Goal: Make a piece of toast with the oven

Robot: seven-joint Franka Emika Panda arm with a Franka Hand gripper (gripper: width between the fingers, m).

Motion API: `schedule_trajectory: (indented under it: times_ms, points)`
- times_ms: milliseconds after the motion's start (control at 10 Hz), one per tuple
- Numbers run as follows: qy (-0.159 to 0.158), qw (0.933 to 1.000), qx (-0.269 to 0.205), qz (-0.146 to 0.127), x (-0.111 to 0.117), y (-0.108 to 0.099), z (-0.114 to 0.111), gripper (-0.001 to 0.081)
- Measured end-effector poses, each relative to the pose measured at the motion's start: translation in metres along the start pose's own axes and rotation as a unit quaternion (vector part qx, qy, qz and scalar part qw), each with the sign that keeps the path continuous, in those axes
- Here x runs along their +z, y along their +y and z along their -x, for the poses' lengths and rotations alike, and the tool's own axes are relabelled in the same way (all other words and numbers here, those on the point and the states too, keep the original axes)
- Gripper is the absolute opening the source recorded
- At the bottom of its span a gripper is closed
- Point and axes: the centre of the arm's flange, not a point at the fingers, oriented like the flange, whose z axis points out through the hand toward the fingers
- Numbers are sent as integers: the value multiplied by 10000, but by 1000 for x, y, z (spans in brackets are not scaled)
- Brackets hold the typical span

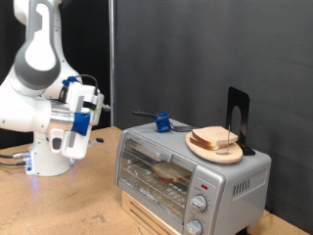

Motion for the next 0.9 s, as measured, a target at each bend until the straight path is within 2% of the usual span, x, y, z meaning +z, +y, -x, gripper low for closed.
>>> schedule_trajectory:
  times_ms: [200,400,500,600,700,800,900]
  points:
    - [137,9995,-64,-263,-26,2,-21,809]
    - [423,9986,-38,-330,-39,-3,-52,809]
    - [697,9968,46,-401,-45,-6,-69,809]
    - [783,9960,103,-420,-44,-7,-81,809]
    - [685,9968,94,-407,-43,-7,-79,809]
    - [413,9982,12,-436,-41,-6,-74,809]
    - [269,9986,-16,-459,-43,-4,-75,809]
